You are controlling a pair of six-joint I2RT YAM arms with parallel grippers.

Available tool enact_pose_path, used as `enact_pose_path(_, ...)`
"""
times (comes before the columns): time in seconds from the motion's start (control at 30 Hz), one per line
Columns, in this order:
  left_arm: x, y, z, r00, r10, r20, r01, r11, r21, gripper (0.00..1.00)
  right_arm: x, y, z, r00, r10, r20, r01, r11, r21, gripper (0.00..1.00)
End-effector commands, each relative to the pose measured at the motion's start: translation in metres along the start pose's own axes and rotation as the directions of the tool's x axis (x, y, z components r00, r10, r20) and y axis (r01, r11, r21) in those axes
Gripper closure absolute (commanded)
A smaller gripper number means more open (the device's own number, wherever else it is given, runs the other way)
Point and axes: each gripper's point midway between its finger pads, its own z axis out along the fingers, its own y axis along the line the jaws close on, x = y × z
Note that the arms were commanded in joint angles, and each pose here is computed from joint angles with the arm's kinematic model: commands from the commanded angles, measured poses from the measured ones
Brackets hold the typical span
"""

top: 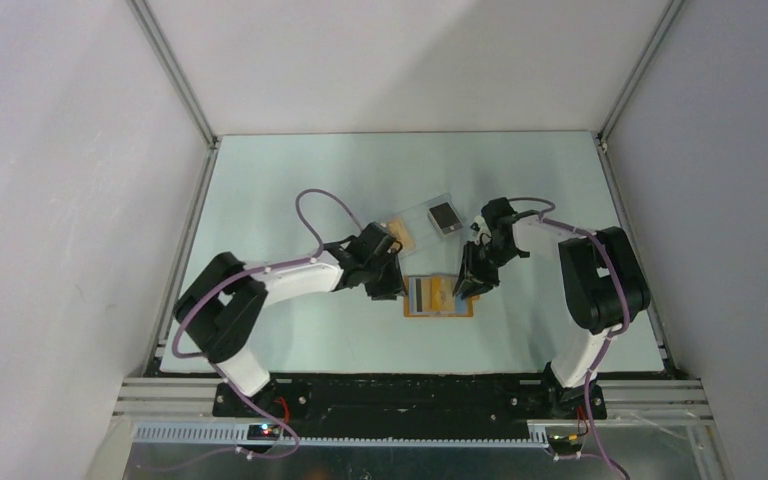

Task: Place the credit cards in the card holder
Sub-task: Insert the credit card into the card holder.

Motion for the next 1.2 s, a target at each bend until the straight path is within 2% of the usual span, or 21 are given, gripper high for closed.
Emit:
enact_pose_path(0.0, -0.026, -0.029, -0.039, 0.99, 0.045, 0.134, -0.057, 0.995, 0.083, 0.61, -0.001, 0.009, -0.005, 1.0, -0.023, 0.006, 0.023, 0.998, -0.06, 0.68)
enact_pose_path(0.1, -0.036, -0.049, -0.052, 0.985, 0.05, 0.165, -0.073, 0.988, 0.135, 0.63, -0.002, 0.008, -0.007, 1.0, -0.022, 0.01, 0.022, 0.997, -0.071, 0.68)
enact_pose_path(0.2, -0.041, -0.071, -0.055, 0.988, 0.055, 0.146, -0.083, 0.977, 0.195, 0.66, -0.003, 0.007, -0.008, 1.0, -0.018, 0.015, 0.019, 0.996, -0.084, 0.68)
enact_pose_path(0.47, -0.025, -0.082, -0.01, 0.997, 0.076, 0.026, -0.08, 0.981, 0.175, 0.63, -0.001, 0.005, -0.009, 1.0, 0.006, 0.005, -0.006, 0.991, -0.135, 0.68)
enact_pose_path(0.73, -0.01, -0.091, 0.02, 0.995, 0.096, -0.03, -0.089, 0.982, 0.165, 0.63, 0.0, 0.0, -0.009, 1.0, 0.029, 0.0, -0.029, 0.987, -0.158, 0.68)
enact_pose_path(1.17, 0.006, -0.126, 0.035, 0.992, 0.099, -0.08, -0.078, 0.971, 0.227, 0.64, -0.001, -0.004, -0.013, 0.998, 0.062, 0.005, -0.06, 0.975, -0.214, 0.68)
